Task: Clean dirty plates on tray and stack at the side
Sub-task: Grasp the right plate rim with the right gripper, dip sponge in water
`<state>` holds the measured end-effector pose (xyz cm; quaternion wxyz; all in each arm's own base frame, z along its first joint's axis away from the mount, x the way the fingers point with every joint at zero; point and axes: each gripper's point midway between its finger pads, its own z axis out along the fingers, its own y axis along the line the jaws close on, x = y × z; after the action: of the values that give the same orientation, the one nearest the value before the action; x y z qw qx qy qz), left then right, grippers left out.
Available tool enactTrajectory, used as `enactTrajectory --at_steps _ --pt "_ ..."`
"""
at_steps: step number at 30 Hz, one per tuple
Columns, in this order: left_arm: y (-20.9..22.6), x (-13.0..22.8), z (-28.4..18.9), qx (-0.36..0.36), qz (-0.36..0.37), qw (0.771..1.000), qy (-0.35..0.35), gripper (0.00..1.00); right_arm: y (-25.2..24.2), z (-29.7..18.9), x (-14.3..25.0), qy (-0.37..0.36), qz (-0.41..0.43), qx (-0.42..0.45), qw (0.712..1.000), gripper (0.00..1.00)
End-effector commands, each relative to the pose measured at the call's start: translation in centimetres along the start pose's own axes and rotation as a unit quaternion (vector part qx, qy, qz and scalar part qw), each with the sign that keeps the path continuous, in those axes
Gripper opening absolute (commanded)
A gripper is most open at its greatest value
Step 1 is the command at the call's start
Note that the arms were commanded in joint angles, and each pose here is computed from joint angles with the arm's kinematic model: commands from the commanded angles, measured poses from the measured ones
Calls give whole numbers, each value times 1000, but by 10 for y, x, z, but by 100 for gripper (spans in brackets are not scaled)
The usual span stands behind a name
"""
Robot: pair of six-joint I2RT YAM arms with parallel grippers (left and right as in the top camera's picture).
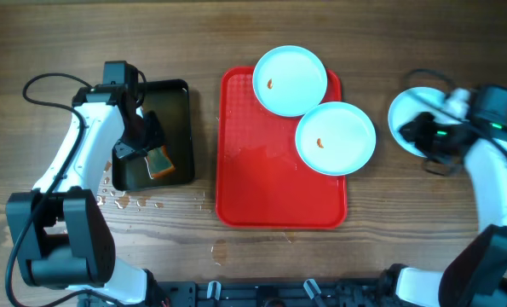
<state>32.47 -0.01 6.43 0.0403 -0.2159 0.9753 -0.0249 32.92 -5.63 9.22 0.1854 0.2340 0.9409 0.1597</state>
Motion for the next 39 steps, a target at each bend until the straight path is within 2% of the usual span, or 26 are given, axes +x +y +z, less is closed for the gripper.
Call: enactTrajectory --at_steps 1,2,4,5,6,8,13,14,15,16,17,20,22,24,27,28,29,30,35,39 --pt "-10 0 -24 42 5 999 -23 45 29 23 24 18 -136 69 988 50" --pt "-13 0 -33 53 6 998 -34 49 32 28 27 18 -156 91 983 50" --pt "-15 0 -65 74 9 994 -75 58 17 32 19 -15 -168 207 964 50" --pt "-15 1 -76 80 10 993 -90 60 15 33 16 -23 -174 225 958 49" --pt "-14 3 -87 86 11 991 -104 61 20 38 13 -29 -178 217 959 47" --pt "-13 7 -107 98 13 987 -130 64 31 47 17 -20 -178 181 967 33" --pt "-9 18 -115 97 13 987 -130 64 26 77 45 48 -170 155 972 31" --pt "-8 19 -115 96 13 987 -127 64 23 79 48 57 -170 159 971 20" --pt "-8 19 -115 96 13 987 -126 64 23 79 49 61 -174 160 970 12" --pt "-8 20 -115 96 13 987 -126 64 25 74 48 59 -174 159 970 6" --pt "-8 19 -115 96 13 987 -126 64 29 68 46 58 -174 154 971 4" --pt "-8 19 -115 96 13 987 -126 65 60 44 57 70 -170 96 978 4" --pt "-8 19 -115 96 13 987 -126 67 68 33 81 102 -145 89 980 4" --pt "-8 19 -115 96 13 987 -126 68 81 35 110 141 -116 75 980 4" --pt "-8 19 -115 96 13 987 -127 69 98 44 136 150 -86 75 982 4" --pt "-8 19 -115 96 13 987 -127 69 103 50 137 137 -92 73 984 12" --pt "-8 19 -115 96 13 987 -127 69 105 52 135 126 -101 74 984 25" --pt "-8 19 -115 96 13 987 -126 70 105 53 129 111 -114 77 984 29" --pt "-8 19 -115 96 13 987 -127 71 119 59 124 106 -262 27 959 37" --pt "-9 17 -110 94 13 988 -124 71 117 81 129 125 -266 26 956 38"
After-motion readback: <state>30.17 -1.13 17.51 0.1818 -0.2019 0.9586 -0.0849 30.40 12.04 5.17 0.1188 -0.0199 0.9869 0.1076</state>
